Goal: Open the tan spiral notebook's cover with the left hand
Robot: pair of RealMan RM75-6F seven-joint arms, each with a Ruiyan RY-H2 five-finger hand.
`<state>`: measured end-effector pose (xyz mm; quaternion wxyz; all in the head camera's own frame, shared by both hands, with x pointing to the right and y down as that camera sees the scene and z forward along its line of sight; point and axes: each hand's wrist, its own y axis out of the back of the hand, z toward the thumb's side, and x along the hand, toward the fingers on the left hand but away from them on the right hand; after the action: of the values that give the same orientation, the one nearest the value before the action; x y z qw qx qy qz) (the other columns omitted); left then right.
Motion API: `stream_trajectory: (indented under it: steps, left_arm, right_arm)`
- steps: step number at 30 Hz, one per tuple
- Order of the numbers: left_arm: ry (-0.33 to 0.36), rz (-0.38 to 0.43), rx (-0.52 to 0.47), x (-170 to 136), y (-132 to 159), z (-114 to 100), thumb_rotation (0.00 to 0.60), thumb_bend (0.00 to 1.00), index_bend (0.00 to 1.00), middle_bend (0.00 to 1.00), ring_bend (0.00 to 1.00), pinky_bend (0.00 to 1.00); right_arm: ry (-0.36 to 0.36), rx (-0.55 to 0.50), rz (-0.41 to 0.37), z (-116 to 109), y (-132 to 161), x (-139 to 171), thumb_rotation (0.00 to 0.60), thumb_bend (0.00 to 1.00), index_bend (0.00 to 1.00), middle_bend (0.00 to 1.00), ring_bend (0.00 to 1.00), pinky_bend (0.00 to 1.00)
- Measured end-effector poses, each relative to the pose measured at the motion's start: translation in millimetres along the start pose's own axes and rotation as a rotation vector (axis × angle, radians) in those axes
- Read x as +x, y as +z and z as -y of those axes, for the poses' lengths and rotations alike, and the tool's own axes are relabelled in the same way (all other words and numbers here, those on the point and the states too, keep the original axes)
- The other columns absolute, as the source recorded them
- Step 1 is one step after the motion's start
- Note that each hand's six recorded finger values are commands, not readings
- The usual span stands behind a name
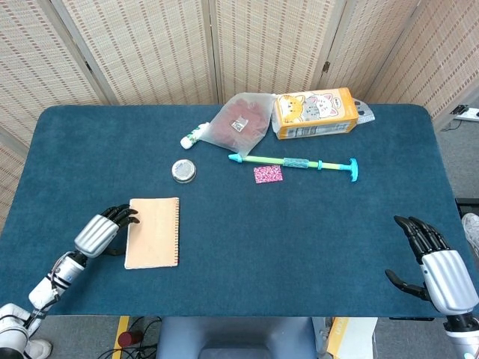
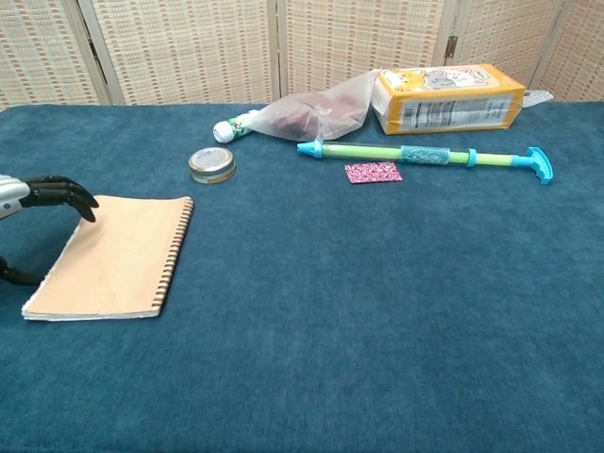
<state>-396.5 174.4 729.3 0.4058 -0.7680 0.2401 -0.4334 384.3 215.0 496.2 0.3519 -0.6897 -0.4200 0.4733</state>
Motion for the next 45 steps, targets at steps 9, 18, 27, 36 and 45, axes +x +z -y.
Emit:
stream_trajectory:
  steps: [9,18,27,36,45]
  left_arm:
    - [0.025,0.024,-0.059,12,11,-1,0.600,0.25,0.32,0.24,0.15,0.26]
    - [0.066,0.033,-0.121,23,18,-7,0.600,0.38,0.33,0.24,0.15,0.26]
    - [0.086,0.063,-0.146,30,31,-7,0.600,0.62,0.46,0.24,0.15,0.26]
    - [0.117,0.071,-0.174,32,36,-11,0.600,0.69,0.61,0.24,0.15,0.26]
    - [0.159,0.101,-0.134,18,22,-39,0.600,0.69,0.61,0.24,0.15,0.26]
  right_arm:
    - [-0.009,0.000,0.005,-2,-2,1,0.600,0.24,0.02,0.16,0.10,0.15]
    - [-0.015,0.000,0.006,-3,-2,-1,0.600,0.24,0.02,0.16,0.10,0.15]
    - [-0.011,0.001,0.009,-2,-4,-2,0.600,0.24,0.02,0.16,0.10,0.15]
    - [-0.011,-0.001,0.014,-2,-5,-4,0.600,0.24,0.02,0.16,0.10,0.15]
    - [-0.016,0.000,0.013,-2,-4,-3,0.600,0.24,0.02,0.16,0.10,0.15]
